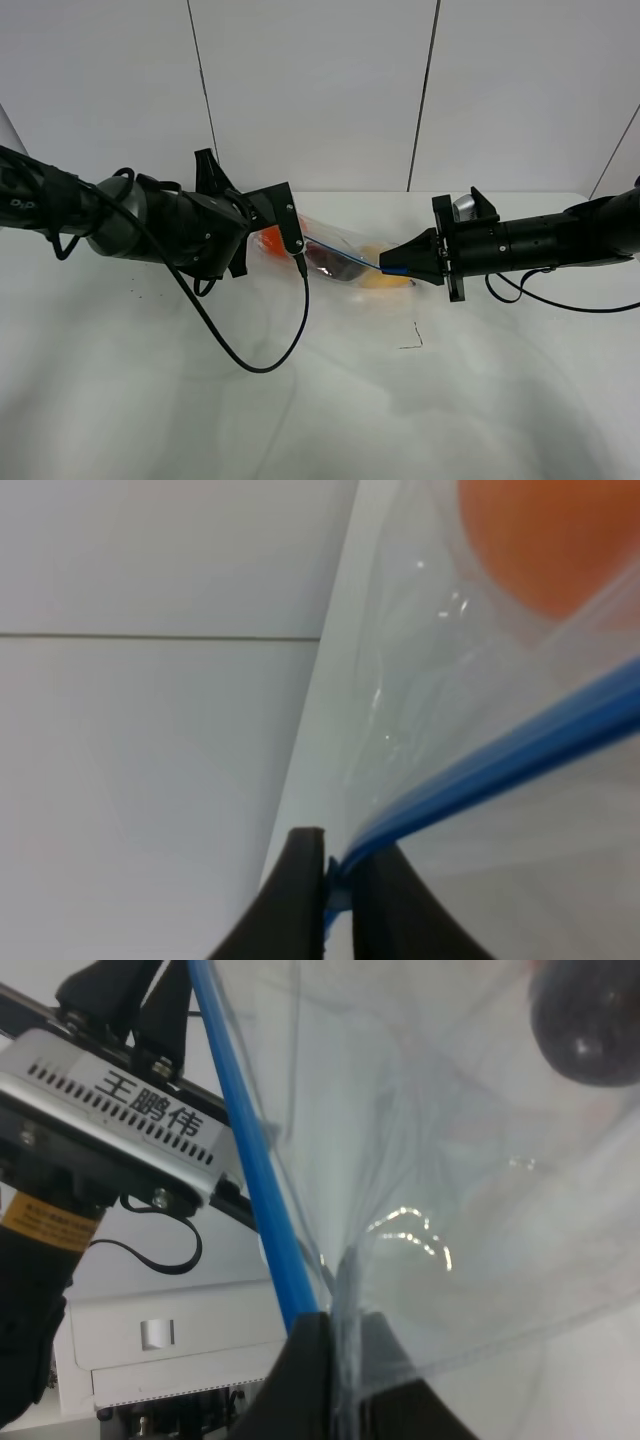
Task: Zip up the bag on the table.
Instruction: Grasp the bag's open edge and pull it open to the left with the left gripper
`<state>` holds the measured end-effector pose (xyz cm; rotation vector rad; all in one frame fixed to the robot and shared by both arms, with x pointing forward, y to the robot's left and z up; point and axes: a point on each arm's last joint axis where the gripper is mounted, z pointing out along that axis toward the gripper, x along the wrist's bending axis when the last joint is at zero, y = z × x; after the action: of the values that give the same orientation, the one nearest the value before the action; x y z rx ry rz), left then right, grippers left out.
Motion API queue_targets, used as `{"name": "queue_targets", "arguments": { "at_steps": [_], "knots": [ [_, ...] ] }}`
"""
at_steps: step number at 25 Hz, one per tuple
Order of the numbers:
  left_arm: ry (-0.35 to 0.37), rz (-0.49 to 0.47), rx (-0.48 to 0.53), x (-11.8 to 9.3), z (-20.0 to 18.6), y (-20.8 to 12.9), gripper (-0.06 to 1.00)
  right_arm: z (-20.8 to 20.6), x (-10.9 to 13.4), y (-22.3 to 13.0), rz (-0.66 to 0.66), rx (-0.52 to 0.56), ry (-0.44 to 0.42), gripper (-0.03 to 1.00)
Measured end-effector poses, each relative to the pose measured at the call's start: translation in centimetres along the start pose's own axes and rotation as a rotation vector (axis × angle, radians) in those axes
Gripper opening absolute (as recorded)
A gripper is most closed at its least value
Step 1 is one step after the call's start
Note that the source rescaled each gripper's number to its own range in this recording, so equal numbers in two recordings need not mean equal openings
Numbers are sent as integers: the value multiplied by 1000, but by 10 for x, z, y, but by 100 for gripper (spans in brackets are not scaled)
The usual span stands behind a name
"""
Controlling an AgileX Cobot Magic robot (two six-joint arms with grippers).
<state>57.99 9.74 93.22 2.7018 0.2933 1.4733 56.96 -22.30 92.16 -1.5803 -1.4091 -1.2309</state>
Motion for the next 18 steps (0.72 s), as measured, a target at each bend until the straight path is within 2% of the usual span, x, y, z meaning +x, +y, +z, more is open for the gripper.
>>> {"name": "queue_targets", "arguments": {
  "at_steps": [18],
  "knots": [
    [-1,-34,42,10,12,-20,0,0,0,0,-1,2,-1,0]
  ]
}}
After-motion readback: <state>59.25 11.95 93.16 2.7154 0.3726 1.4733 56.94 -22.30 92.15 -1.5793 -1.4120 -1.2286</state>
